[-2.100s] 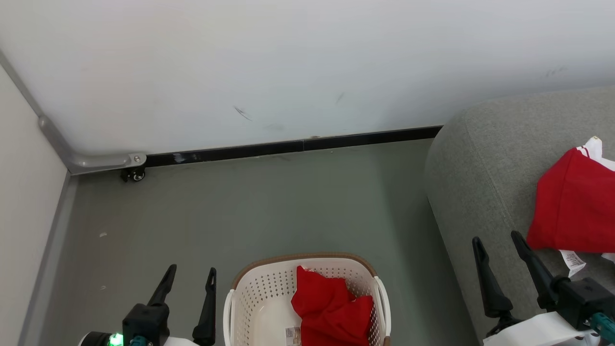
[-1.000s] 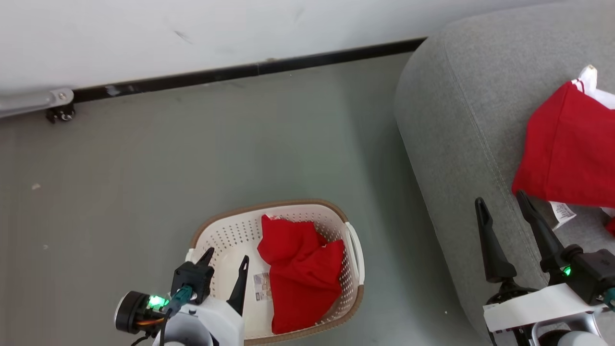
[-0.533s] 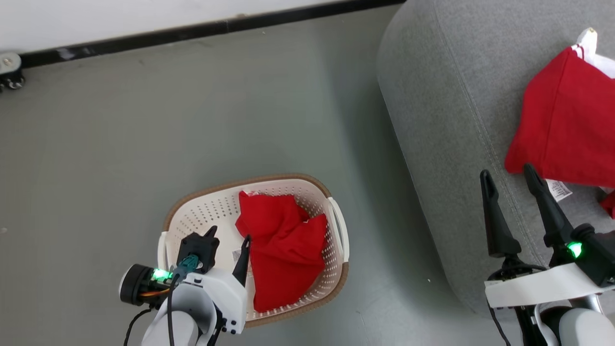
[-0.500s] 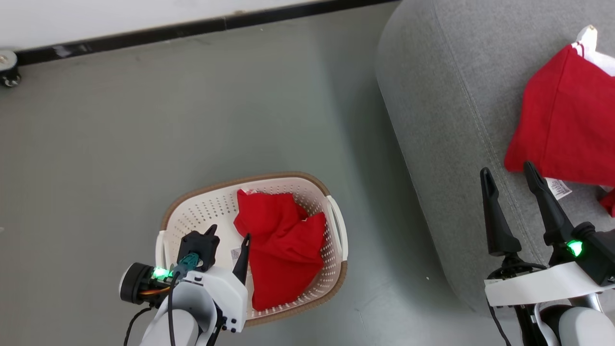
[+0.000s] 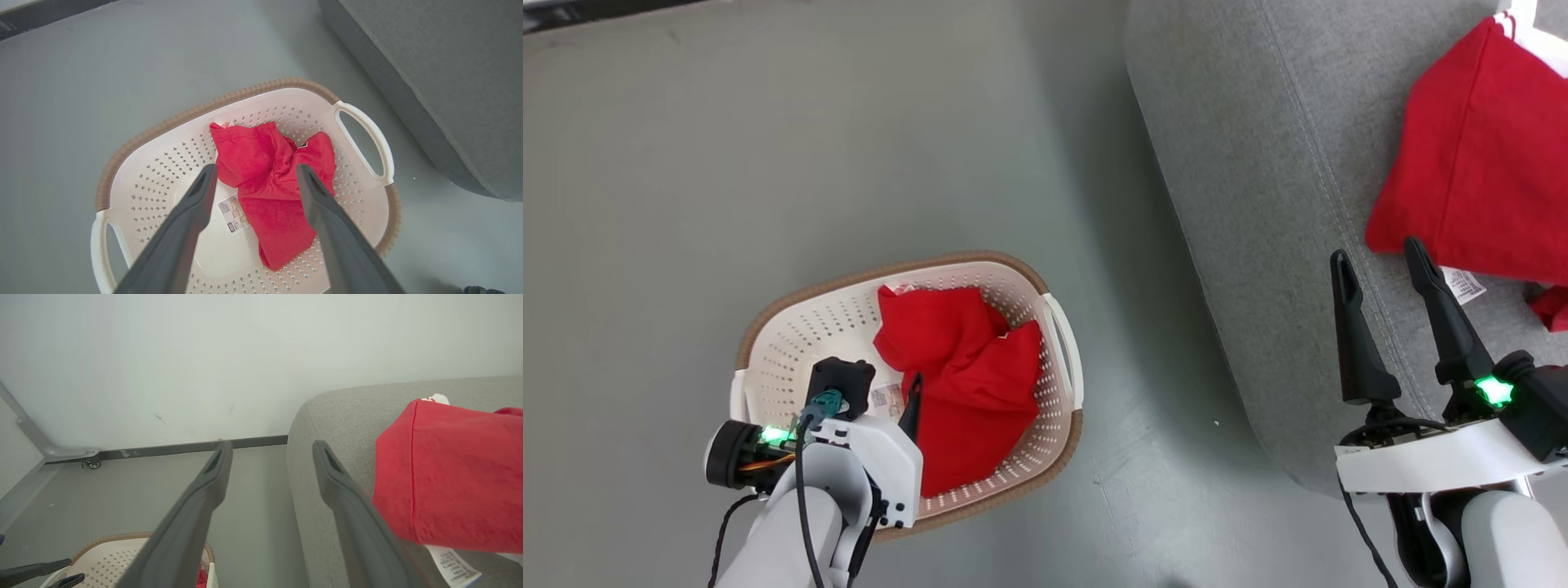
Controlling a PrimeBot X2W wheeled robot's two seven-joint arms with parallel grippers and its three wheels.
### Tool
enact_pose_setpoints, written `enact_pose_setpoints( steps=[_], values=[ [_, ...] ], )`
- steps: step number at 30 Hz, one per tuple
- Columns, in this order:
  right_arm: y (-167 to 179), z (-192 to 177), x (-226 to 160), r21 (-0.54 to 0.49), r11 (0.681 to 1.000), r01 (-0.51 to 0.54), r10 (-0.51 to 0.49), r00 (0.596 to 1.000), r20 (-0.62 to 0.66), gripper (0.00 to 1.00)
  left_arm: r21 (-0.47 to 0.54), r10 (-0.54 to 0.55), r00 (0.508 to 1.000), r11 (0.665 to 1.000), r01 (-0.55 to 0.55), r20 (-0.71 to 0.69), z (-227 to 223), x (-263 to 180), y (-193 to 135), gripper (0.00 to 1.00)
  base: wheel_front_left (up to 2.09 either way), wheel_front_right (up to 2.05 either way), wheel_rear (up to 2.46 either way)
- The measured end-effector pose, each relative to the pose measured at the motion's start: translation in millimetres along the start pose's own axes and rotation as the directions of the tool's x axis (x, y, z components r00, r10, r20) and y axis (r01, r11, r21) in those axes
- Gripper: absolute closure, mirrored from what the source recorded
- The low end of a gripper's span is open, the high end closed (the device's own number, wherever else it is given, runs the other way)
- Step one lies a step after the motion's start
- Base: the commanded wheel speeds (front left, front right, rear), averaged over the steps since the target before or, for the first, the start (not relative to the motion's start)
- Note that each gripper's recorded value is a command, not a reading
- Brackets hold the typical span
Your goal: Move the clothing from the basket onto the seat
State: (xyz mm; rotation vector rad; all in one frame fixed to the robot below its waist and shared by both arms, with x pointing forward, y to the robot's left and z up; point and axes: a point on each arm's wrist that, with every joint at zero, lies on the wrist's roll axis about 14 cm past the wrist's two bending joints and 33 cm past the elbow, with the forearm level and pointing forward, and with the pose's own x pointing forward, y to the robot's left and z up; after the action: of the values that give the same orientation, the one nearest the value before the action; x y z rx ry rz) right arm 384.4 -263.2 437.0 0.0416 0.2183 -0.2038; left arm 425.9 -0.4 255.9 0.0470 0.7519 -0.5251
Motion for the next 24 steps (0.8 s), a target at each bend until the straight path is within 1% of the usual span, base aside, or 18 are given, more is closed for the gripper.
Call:
enact_pose_setpoints(
  steps=[2,24],
  values=[
    [-2,0,3,-0.005,1.000,0.006,-0.006,1.000,0.003,0.00,-0.007,-0.001,1.000,1.000,0.001,-0.025,-7,5,0,0.00,0.00,0.00,0.00],
    [-13,-22,23,-0.020,0.999,0.042,-0.043,0.999,-0.030,0.00,-0.094,0.004,0.993,0.995,-0.015,-0.117,-31,64,13,0.00,0.00,0.00,0.00]
  ],
)
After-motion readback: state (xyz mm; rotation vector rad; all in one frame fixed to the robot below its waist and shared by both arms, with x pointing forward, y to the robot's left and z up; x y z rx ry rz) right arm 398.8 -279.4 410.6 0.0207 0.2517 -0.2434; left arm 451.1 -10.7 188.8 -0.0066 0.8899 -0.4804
